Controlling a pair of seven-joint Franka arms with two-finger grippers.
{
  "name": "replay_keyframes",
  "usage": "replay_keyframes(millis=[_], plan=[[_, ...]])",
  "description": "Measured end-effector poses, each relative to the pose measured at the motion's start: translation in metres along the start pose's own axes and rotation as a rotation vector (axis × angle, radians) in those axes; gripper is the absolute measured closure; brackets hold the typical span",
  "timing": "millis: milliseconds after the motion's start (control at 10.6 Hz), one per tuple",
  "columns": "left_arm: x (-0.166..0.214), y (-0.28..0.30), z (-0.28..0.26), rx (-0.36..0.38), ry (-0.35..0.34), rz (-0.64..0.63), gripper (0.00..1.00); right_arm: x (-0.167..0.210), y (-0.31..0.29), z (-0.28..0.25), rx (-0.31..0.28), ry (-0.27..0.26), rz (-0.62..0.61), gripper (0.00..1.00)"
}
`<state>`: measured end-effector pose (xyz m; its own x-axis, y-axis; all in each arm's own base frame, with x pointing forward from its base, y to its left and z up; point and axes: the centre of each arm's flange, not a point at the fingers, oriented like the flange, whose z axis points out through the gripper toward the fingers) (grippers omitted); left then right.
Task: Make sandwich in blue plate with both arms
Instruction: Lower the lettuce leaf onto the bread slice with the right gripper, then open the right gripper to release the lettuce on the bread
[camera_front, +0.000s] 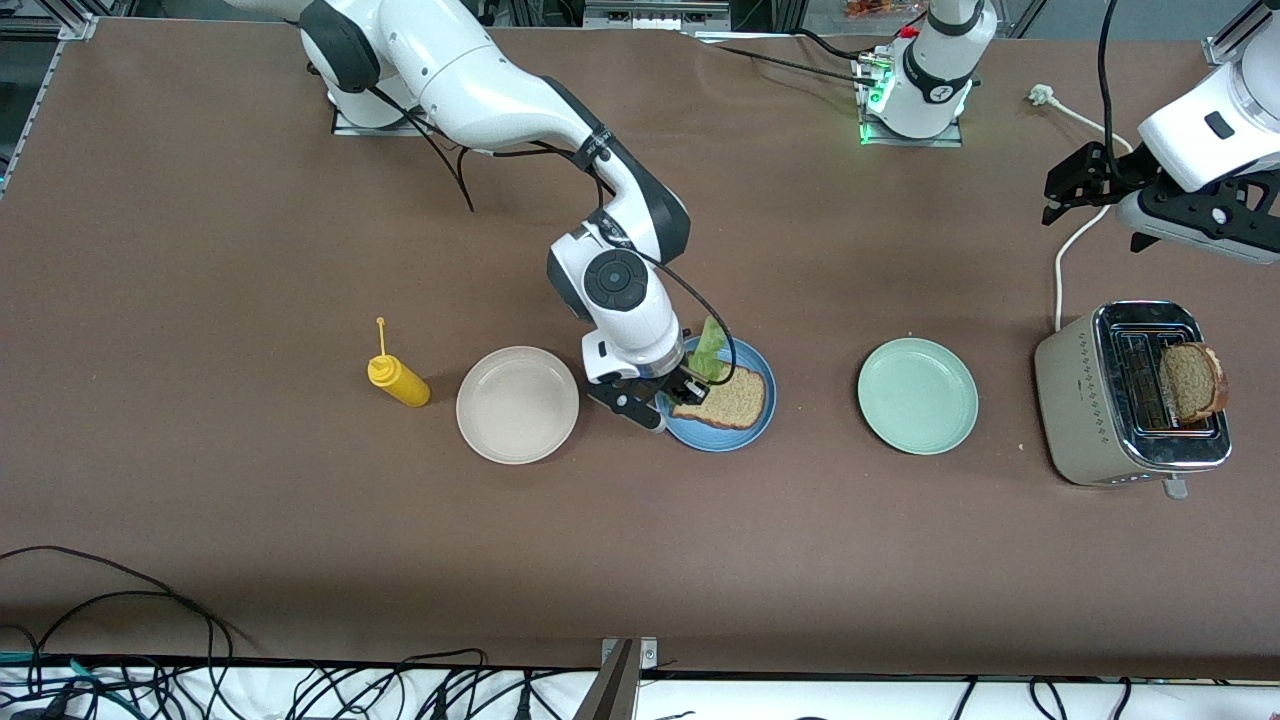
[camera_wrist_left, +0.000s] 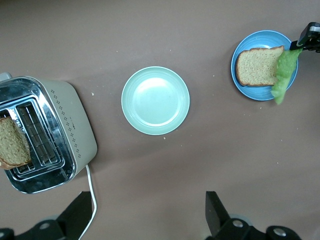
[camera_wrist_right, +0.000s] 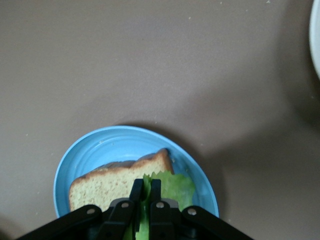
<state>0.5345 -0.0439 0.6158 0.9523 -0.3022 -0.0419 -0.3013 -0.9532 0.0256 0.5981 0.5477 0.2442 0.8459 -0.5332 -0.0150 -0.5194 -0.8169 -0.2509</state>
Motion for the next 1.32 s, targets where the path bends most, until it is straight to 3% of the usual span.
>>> replay_keyframes(millis=[282, 940, 1316], plan=[[0.0, -0.0001, 0.0, 0.0, 0.0, 0.0, 0.0, 0.0023, 0.0017, 0.0109, 0.019, 0.014, -0.008, 0.88], [0.0, -0.0001, 0.0, 0.0, 0.0, 0.0, 0.0, 0.004, 0.0027, 0.0116, 0.015, 0.018, -0.034, 0.01], [-0.0029, -0.0005, 0.0022, -0.006, -0.025, -0.002, 0.0, 0.0039, 0.0027, 0.0116, 0.015, 0.018, -0.035, 0.0]])
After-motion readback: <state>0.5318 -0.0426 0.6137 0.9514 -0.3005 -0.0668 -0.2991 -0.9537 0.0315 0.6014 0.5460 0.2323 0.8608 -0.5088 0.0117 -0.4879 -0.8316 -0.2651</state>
